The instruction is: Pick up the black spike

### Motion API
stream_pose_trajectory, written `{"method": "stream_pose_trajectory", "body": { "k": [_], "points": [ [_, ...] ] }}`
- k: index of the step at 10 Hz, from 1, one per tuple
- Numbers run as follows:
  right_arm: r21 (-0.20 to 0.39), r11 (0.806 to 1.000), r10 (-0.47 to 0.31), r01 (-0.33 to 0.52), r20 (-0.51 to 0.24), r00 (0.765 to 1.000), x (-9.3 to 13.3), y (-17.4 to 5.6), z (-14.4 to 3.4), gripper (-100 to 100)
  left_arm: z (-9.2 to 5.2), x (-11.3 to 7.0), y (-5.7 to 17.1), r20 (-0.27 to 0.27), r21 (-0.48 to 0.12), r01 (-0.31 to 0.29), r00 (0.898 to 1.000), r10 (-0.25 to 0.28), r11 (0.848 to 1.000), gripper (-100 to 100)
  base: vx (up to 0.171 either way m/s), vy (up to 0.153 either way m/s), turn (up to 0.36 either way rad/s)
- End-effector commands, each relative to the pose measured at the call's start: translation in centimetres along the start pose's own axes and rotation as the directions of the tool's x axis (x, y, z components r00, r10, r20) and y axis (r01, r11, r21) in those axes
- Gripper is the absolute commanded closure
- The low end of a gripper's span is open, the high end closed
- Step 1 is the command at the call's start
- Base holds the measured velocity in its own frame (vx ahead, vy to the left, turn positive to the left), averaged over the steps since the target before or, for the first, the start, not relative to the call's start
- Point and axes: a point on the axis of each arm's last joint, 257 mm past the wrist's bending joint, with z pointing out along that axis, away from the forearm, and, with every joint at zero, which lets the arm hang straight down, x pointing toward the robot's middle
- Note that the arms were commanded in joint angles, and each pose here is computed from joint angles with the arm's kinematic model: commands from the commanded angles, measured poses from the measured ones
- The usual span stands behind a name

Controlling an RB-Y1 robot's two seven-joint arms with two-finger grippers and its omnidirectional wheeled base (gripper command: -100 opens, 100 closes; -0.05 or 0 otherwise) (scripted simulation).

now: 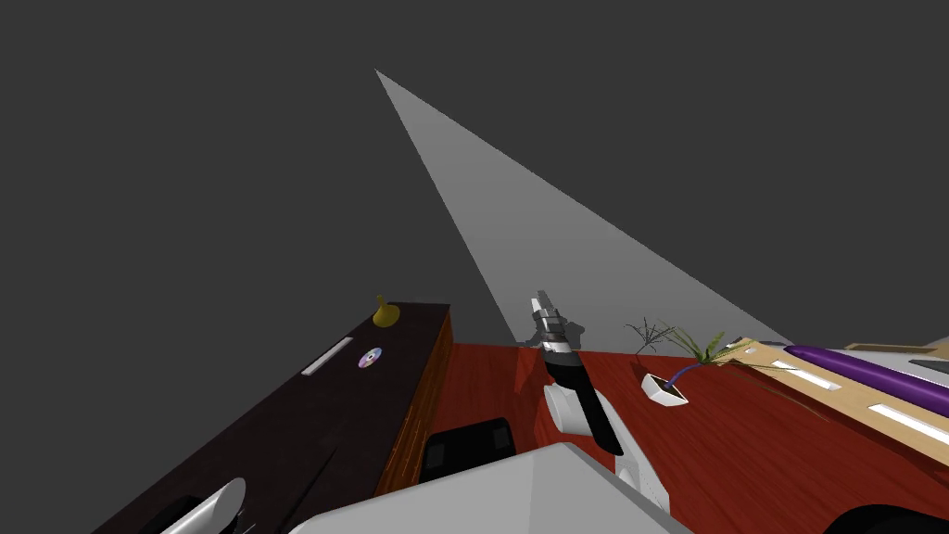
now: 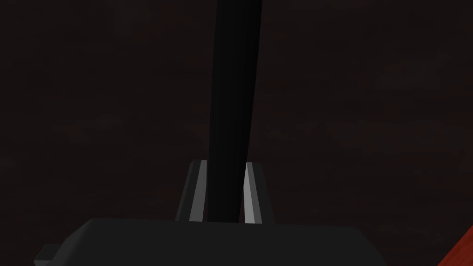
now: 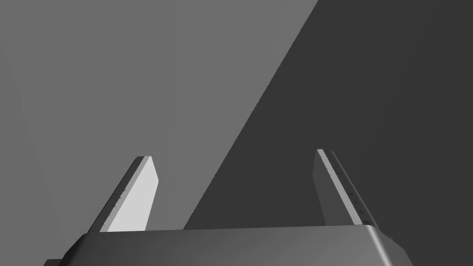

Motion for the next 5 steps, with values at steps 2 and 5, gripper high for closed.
{"method": "stream_pose_trajectory", "body": {
  "k": [2, 5],
  "points": [
    [0.000, 1.000, 0.000, 0.000, 0.000, 1.000, 0.0, 0.0, 0.0, 0, -0.7, -0.4, -1.3, -0.003, -0.001, 0.007, 1.000, -0.007, 1.000, 100, -0.011, -0.050, -0.023],
    [0.000, 1.000, 0.000, 0.000, 0.000, 1.000, 0.0, 0.0, 0.0, 0, -0.8, -0.4, -1.7, -0.004, -0.001, 0.008, 1.000, -0.008, 1.000, 0, -0.007, -0.030, -0.006]
  ]
}}
